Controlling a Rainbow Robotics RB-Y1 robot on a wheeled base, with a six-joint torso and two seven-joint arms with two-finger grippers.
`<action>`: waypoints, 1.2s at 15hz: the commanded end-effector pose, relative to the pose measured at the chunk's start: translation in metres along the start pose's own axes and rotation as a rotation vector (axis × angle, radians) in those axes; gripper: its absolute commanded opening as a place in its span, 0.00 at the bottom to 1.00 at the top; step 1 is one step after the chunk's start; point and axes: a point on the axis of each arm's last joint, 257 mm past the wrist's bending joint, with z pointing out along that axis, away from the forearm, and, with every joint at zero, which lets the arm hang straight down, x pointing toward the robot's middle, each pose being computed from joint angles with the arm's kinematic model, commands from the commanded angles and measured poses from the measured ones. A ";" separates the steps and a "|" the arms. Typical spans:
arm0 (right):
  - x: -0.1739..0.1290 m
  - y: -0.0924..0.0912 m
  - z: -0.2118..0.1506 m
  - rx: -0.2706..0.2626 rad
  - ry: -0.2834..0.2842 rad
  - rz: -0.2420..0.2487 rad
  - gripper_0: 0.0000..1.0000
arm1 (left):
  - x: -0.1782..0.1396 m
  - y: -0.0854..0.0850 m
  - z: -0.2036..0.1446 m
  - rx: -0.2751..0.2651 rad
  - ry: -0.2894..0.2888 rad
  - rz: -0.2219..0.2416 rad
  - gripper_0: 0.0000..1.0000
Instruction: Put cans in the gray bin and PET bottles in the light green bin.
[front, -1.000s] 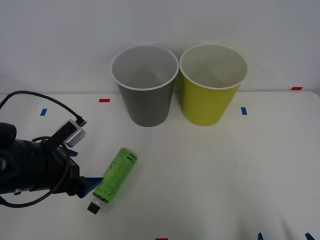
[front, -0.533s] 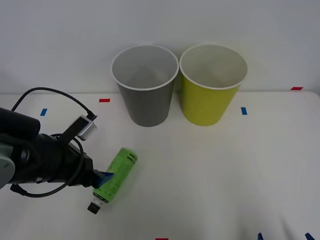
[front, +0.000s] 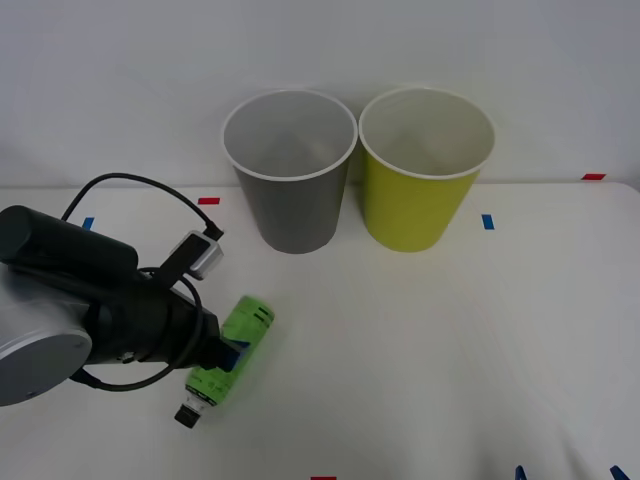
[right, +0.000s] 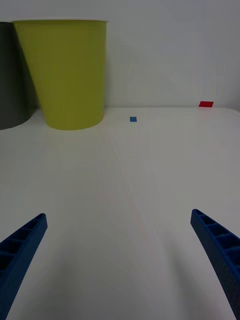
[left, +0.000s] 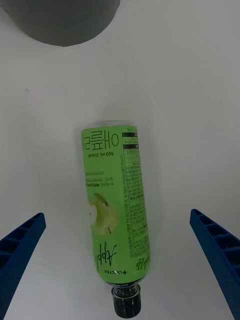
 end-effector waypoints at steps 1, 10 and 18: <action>0.000 0.000 0.000 0.000 0.000 0.000 1.00 | -0.009 0.006 0.012 -0.003 -0.015 -0.014 1.00; 0.000 0.000 0.000 0.000 0.000 0.000 1.00 | -0.023 -0.012 0.029 0.046 0.004 -0.104 1.00; 0.000 0.000 0.000 0.000 0.000 0.000 1.00 | -0.024 -0.002 0.053 0.017 0.004 -0.150 1.00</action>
